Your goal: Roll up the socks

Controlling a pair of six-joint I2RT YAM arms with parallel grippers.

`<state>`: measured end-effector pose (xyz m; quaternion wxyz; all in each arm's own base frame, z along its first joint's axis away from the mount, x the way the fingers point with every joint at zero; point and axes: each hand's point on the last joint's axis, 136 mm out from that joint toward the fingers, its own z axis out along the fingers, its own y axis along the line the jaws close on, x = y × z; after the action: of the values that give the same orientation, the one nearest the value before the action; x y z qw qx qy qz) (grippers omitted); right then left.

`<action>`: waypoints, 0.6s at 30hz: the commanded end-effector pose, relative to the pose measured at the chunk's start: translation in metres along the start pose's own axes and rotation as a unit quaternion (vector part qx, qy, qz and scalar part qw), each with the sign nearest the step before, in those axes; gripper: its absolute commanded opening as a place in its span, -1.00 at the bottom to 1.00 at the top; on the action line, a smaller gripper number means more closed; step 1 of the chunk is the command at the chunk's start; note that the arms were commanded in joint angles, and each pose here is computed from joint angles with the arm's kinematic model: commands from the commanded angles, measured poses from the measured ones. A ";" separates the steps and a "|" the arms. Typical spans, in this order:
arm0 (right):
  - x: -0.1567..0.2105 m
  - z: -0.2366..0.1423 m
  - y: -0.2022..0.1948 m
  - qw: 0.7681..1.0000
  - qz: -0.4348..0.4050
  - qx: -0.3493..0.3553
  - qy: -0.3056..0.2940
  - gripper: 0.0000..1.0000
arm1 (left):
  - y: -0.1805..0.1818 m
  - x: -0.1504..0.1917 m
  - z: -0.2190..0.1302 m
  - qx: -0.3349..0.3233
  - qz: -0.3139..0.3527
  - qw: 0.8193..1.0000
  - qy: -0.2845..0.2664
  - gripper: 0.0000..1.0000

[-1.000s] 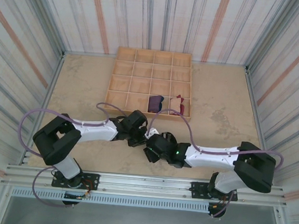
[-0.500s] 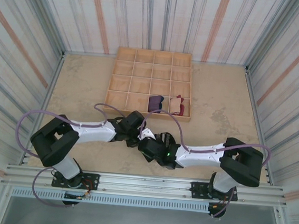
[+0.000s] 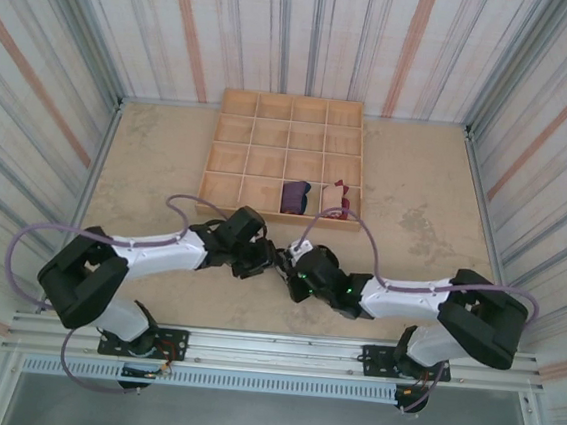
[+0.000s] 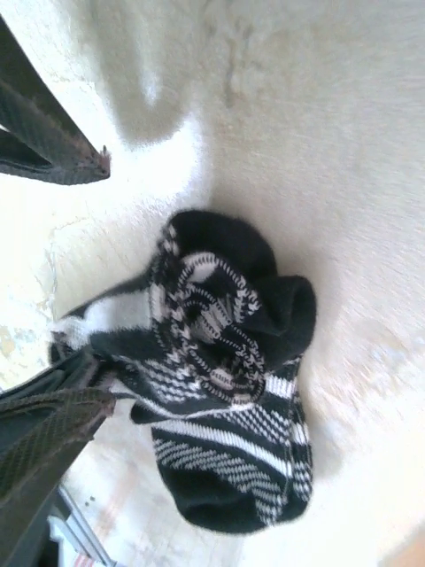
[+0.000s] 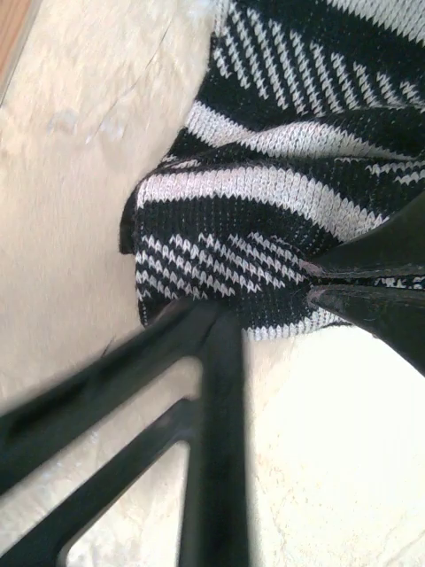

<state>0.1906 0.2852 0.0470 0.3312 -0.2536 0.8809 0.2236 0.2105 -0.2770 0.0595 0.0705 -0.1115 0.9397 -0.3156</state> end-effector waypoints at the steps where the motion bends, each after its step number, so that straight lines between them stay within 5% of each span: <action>1: 0.033 -0.009 0.006 0.991 0.068 -0.092 0.063 -1.00 | -0.001 -0.011 -0.020 0.006 0.036 0.999 -0.013 0.33; 8: 0.048 -0.014 0.001 0.974 0.136 -0.151 0.096 -1.00 | -0.036 -0.042 -0.031 0.045 0.166 0.985 0.002 0.34; 18: 0.054 -0.009 -0.003 0.970 0.157 -0.147 0.110 -1.00 | -0.056 -0.033 0.014 0.067 0.286 0.952 0.088 0.14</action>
<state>0.1700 0.2785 0.0440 0.2127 -0.2014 0.8687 0.3995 0.2702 -0.3142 0.0910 0.1088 0.1350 0.9209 -0.3492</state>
